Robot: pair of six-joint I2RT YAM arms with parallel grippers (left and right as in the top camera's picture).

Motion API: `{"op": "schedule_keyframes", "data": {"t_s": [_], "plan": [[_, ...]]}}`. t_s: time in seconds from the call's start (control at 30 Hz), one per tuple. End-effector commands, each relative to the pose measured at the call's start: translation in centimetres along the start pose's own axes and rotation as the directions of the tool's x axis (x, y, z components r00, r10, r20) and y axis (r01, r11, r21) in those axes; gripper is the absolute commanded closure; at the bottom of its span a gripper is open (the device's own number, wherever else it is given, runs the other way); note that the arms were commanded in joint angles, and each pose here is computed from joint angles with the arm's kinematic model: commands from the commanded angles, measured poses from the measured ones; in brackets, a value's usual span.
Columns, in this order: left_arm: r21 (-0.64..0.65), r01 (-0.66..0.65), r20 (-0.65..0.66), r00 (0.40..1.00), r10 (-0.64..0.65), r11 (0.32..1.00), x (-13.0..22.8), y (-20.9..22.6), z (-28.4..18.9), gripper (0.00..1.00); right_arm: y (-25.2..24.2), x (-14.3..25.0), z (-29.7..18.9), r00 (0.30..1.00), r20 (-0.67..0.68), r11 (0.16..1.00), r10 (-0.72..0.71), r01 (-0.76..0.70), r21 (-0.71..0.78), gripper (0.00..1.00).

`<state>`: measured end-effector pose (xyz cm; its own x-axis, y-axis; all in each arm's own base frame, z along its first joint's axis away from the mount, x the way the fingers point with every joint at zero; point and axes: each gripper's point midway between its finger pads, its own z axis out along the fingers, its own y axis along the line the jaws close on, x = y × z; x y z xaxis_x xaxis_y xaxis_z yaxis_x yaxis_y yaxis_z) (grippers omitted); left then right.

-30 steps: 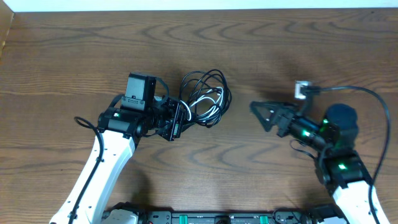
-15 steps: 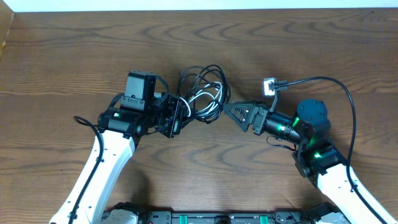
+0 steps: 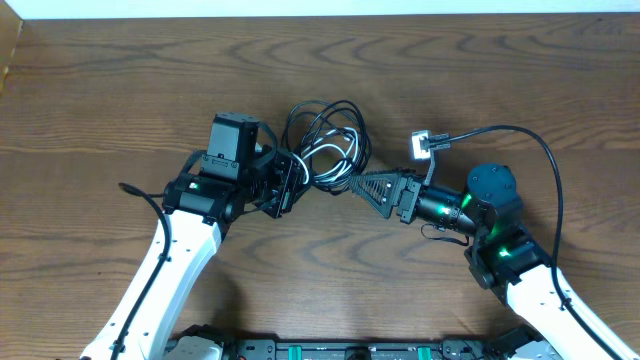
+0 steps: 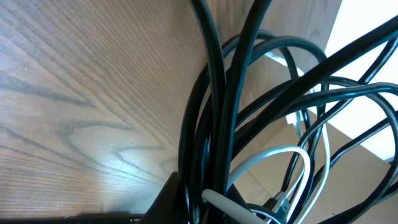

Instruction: Untangle cables

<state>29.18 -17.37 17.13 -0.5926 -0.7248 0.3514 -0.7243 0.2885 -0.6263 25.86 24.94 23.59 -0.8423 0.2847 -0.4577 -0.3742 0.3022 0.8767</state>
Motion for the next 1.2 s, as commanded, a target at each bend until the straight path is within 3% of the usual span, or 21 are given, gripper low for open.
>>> {"op": "schedule_keyframes", "data": {"t_s": [0.0,0.6,0.93,1.17], "plan": [[0.047,-0.05,0.01,0.999,0.049,0.998,0.4,-1.8,-0.7,0.93,0.2,-0.3,0.1,1.0,0.009,1.0,0.0,0.0,0.011,0.26],[0.039,-0.081,0.002,0.997,0.081,0.996,1.1,-1.7,-0.4,0.93,-1.0,-0.7,0.2,0.999,0.037,0.998,-0.007,0.005,0.064,0.37],[0.038,-0.082,0.001,0.997,0.082,0.996,1.2,-1.7,-0.4,0.93,-0.9,-0.5,0.2,0.999,0.029,0.998,-0.024,0.022,0.059,0.61],[0.058,-0.117,-0.011,0.993,0.118,0.991,2.1,-2.2,-0.1,0.93,-0.5,0.1,0.6,0.999,0.014,0.998,-0.045,0.045,0.055,0.65]]}}
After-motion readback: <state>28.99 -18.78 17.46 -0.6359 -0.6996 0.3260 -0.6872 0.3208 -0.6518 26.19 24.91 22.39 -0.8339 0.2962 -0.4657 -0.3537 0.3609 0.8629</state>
